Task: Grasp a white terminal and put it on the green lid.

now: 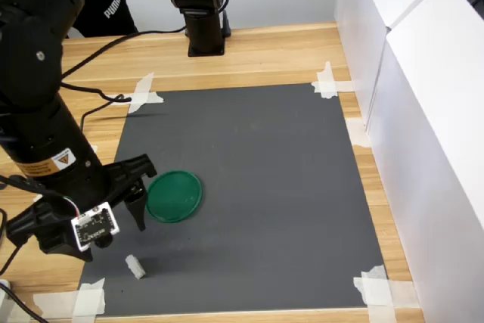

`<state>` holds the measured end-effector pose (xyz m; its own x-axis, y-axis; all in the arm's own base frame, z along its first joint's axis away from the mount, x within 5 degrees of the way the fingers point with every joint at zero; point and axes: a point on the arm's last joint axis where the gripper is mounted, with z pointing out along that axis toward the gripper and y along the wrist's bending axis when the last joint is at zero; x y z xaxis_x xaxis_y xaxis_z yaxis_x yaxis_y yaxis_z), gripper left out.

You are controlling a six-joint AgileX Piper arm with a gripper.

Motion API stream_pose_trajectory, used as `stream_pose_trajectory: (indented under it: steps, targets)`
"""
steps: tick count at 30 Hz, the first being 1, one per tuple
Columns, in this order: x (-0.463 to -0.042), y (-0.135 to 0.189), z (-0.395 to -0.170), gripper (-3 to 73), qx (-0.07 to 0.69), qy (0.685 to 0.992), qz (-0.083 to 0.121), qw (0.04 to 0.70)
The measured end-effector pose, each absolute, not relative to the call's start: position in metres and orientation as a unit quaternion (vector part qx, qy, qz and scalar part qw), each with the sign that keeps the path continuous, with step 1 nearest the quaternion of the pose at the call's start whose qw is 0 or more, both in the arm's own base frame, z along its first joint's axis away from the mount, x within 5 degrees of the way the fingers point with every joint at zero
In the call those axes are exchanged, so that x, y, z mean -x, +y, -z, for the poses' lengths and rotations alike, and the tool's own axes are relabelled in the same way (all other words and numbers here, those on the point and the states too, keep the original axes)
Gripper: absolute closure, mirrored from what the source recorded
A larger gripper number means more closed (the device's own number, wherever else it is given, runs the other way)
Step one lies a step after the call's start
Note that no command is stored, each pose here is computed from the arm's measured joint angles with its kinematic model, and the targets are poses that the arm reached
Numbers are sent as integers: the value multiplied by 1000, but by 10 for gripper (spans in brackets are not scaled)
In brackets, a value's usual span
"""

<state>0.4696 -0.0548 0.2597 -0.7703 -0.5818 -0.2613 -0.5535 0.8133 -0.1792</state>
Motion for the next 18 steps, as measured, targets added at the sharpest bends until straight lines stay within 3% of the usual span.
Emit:
stream_pose_trajectory:
  steps: [18]
  targets:
    - [-475, -39, -247, -1, 264, 953, 31, 143]
